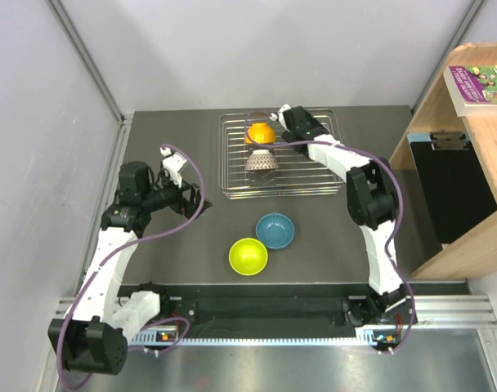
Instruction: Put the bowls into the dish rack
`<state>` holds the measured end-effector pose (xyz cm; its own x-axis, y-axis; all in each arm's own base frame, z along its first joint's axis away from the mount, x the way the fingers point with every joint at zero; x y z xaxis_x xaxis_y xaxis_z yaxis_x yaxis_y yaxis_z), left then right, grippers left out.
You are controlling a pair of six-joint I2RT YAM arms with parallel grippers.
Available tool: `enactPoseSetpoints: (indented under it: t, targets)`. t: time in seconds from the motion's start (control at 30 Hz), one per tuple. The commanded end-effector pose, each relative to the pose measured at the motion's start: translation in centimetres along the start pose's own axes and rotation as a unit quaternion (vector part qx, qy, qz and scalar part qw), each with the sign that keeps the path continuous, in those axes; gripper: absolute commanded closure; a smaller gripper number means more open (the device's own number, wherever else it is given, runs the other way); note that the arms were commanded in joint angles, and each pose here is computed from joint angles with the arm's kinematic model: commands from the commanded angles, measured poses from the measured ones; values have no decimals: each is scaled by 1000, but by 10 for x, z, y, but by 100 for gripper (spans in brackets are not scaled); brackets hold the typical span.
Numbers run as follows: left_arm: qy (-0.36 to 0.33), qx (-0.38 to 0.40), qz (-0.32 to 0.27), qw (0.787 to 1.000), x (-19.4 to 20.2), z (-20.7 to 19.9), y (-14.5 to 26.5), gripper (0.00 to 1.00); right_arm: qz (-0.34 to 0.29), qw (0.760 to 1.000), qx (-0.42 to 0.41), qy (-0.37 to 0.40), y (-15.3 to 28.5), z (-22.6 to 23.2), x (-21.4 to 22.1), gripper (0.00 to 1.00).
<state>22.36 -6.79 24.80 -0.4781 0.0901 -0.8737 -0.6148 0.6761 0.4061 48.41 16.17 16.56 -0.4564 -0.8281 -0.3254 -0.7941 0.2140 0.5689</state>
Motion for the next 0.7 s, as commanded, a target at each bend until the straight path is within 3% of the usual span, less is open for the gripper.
enactPoseSetpoints:
  t: [0.0, 0.23, 0.33, 0.37, 0.67]
  targets:
    - [-13, 0, -22, 1000, -6, -2, 3, 1, -42, 998, 52, -12, 1, -20, -28, 100]
    - [-12, 1, -22, 1000, -5, -1, 3, 1, -49, 998, 47, 2, -6, -12, -30, 100]
    - [-12, 0, -22, 1000, -5, -1, 3, 1, -49, 998, 37, 13, -8, -7, -29, 78]
    - [-11, 0, -20, 1000, -5, -1, 2, 1, -49, 998, 27, 19, -10, -3, -28, 62]
    - [-12, -2, -22, 1000, -5, -1, 3, 1, -49, 998, -6, 28, -14, 11, -23, 18]
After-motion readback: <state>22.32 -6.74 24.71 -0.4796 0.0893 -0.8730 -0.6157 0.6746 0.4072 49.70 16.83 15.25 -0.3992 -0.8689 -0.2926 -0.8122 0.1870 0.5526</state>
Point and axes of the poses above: each gripper's point midway between its finger pads, its own y axis back along the fingers, its own z axis along the line the jaws close on, x = y × z, the point moved 8 cm from there along y, back along the fingers, and after that the axes turned 9 degrees about y, right-handed, at the moved point
